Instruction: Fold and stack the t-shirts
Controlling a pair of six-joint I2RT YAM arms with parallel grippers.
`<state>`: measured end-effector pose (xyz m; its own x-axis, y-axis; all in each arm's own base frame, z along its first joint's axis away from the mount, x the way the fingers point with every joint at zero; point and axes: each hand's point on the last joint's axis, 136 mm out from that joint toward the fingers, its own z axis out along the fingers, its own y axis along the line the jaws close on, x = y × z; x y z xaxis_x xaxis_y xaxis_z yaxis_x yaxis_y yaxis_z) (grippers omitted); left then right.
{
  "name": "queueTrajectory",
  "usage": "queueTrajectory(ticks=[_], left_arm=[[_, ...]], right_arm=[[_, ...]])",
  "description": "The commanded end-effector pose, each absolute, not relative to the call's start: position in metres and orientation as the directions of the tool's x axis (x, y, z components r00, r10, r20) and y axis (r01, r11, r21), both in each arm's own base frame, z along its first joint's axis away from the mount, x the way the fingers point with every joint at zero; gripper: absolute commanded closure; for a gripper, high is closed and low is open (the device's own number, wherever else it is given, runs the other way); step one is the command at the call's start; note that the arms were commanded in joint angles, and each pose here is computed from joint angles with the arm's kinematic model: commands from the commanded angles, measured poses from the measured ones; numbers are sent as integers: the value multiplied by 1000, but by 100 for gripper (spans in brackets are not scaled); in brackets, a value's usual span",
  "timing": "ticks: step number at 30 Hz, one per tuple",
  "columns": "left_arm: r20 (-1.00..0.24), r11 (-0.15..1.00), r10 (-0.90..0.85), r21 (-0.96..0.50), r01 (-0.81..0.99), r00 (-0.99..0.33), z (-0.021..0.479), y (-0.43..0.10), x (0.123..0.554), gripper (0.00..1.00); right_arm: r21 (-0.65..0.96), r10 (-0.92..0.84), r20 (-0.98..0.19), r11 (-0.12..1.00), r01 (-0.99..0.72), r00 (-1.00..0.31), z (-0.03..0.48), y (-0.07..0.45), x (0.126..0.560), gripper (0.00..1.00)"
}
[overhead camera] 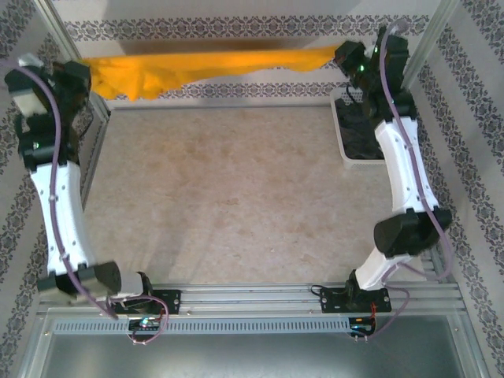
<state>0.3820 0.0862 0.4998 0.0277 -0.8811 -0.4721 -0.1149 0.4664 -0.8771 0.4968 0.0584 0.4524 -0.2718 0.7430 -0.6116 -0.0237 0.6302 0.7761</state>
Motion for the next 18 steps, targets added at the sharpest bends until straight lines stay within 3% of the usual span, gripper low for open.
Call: queueTrajectory(ticks=[1,4,8,10,18], left_arm=[[-441,386,-897,-816,-431,31,391,107,349,100],[-367,327,-930,-776,-540,-37,299,92,323,89],[-240,288,-957,-699,-655,-164,200,66,296,53],[-224,314,-949,-633,-708,-221,171,57,279,41],[-132,371,-924,-530,-763,-358,120,10,242,43]], right_arm=[[716,742,-619,668,203,-258,372,25,469,100],[664,752,-546,657,357,-368,277,24,432,100],[583,760,-446,647,491,-473,179,26,388,54],[518,739,-415,672,530,-531,149,26,371,42],[396,635,-377,769,503,-674,121,44,346,40]])
